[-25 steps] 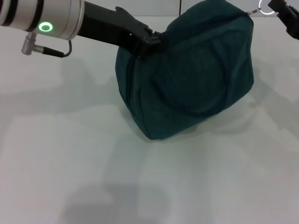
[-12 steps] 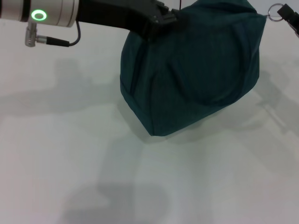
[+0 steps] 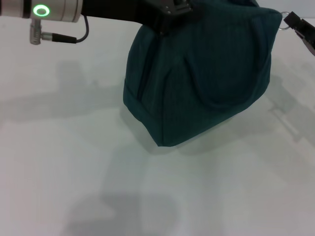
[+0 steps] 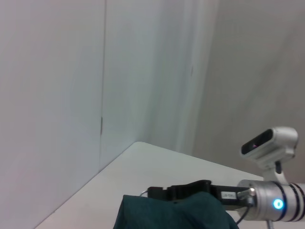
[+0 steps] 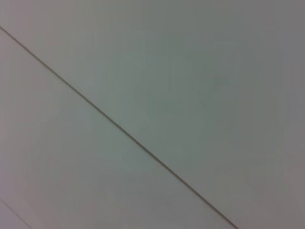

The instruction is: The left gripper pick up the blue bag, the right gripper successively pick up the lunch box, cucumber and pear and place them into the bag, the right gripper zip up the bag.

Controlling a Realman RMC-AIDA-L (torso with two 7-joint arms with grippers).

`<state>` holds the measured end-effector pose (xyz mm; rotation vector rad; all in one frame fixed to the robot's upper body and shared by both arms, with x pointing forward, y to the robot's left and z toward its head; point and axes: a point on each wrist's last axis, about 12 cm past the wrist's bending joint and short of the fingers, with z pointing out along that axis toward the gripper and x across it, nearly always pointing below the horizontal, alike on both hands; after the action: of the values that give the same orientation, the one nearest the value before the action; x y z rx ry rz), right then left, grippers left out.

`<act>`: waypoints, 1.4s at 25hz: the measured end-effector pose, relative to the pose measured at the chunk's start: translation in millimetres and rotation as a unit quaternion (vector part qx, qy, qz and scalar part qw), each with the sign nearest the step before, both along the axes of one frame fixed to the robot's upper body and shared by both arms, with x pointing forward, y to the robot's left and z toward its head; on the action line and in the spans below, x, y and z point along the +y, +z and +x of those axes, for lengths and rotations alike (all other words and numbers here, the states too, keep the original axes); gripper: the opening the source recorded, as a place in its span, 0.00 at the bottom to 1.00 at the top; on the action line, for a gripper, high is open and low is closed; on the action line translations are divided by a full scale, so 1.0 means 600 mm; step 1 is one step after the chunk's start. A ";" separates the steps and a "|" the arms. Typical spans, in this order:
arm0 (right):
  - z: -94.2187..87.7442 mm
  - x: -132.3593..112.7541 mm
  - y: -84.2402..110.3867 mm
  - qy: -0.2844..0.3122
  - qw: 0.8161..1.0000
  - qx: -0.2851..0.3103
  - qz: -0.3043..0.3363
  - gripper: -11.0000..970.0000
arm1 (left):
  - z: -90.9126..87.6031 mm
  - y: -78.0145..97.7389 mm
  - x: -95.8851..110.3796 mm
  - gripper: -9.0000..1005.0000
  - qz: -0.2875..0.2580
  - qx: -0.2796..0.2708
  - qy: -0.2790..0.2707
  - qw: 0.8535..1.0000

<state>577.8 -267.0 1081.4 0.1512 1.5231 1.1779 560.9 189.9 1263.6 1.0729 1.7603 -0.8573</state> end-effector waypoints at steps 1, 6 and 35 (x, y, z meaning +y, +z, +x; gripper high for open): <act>0.000 -0.001 0.001 0.001 1.000 -0.003 0.000 0.16 | 0.002 -0.002 0.000 0.05 -0.001 0.002 0.003 1.000; 0.000 0.000 0.006 0.012 1.000 -0.011 -0.008 0.16 | 0.012 -0.008 0.000 0.05 -0.004 0.010 0.011 1.000; -0.055 -0.103 0.008 -0.047 0.998 -0.043 0.007 0.91 | 0.069 -0.139 -0.002 0.10 -0.009 0.023 0.041 0.999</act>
<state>545.1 -328.9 1085.9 0.1785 1.4177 1.1076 602.4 188.7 1180.3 0.9705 1.8179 -0.8520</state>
